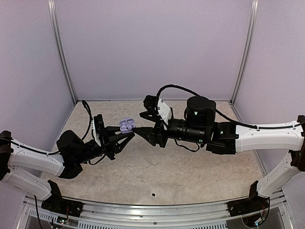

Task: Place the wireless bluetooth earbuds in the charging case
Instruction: Adjust the right earbud in the right side groove of the charging case.

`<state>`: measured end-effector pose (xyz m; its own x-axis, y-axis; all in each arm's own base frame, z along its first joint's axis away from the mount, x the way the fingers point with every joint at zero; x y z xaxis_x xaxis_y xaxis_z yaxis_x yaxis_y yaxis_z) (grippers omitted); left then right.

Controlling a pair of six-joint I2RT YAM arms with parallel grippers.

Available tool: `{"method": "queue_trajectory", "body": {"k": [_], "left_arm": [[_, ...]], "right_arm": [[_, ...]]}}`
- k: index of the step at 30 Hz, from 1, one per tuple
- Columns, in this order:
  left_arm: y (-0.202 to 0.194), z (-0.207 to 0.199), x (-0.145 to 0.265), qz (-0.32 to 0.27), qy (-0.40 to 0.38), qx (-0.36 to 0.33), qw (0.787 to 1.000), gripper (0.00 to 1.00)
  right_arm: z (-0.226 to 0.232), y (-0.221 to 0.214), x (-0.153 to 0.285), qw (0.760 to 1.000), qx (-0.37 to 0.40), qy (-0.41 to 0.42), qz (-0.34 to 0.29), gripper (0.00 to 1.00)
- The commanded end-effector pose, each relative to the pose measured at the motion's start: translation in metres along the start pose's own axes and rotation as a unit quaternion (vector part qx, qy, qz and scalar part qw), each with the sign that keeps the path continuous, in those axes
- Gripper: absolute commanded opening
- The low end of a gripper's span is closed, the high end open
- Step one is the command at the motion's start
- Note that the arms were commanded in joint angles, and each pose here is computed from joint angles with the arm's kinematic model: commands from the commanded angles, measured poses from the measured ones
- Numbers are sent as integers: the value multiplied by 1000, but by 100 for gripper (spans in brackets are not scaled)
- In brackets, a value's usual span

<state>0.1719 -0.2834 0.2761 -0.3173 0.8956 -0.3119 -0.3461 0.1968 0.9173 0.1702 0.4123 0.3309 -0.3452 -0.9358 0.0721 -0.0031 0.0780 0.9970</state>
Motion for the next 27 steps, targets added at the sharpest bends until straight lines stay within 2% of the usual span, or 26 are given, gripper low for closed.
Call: {"method": "queue_trajectory", "body": {"k": [1, 19, 27], "left_arm": [[8, -2, -4, -12, -8, -8, 1000, 3], [6, -1, -2, -7, 1, -17, 1000, 3], [6, 2, -1, -7, 12, -15, 1000, 3]], "right_arm": [[-3, 13, -2, 1000, -10, -19, -15, 60], [-28, 7, -1, 997, -38, -72, 0, 58], [-6, 7, 11, 999, -32, 7, -11, 63]]}}
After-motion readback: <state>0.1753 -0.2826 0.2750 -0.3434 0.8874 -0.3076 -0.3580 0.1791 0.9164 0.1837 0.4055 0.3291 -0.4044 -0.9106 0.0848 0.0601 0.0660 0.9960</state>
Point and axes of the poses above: each gripper's point midway between its finger pads, its own x axis back along the fingers, its own z axis along the line the jaws close on, y = z × x, the point moved 4 cm from there along x, back along the fingers, and after that the axes turned 10 degrees about -x, right-handed, at the moved point
